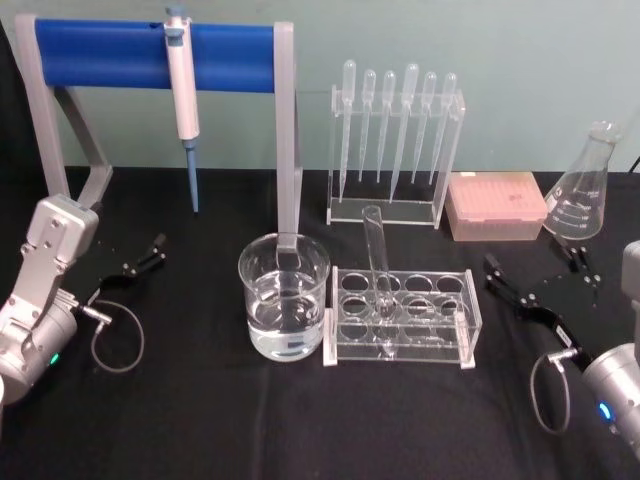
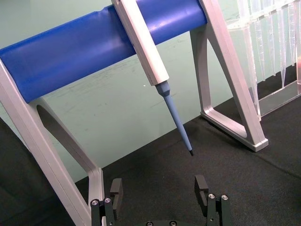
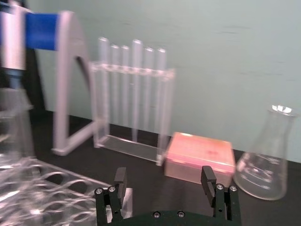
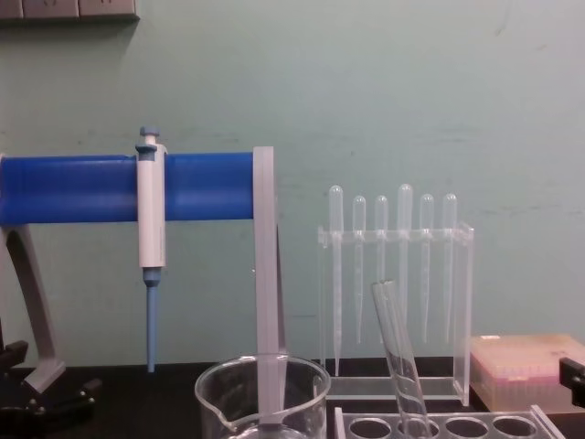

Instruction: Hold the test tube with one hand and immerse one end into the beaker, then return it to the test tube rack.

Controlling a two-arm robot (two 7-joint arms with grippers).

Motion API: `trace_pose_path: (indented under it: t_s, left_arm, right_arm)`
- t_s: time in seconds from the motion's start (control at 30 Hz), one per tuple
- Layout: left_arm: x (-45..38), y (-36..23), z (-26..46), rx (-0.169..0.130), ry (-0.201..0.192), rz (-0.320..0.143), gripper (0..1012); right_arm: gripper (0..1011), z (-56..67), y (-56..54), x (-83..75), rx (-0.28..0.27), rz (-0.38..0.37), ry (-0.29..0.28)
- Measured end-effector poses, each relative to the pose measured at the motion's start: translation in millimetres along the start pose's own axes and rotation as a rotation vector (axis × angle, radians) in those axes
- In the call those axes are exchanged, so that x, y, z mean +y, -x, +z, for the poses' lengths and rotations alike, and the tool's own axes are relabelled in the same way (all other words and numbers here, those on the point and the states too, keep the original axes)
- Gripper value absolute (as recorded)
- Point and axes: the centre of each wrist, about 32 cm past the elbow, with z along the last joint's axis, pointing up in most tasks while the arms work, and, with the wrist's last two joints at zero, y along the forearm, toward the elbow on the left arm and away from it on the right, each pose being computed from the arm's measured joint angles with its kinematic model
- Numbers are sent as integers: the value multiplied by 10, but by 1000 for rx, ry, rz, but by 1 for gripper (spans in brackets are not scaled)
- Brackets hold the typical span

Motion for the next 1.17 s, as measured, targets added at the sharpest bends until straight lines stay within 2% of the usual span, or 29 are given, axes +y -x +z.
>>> trace_pose_path:
  t_s: [0.13,0.33,0.47,1.17]
  left_arm:
    - [0,0,0,0,0,0,1000]
    - [0,0,0,0,0,0,1000]
    - [0,0,0,0,0,0,1000]
    - [0,0,0,0,0,0,1000]
  right_arm:
    - [1000,-139,-4,87,-4,-55,8]
    - [1000,-298,14,153,-23,-86,39]
    - [1000,-317,35,164,-55,-94,50]
    - [1000,-322,33,169,-44,-95,50]
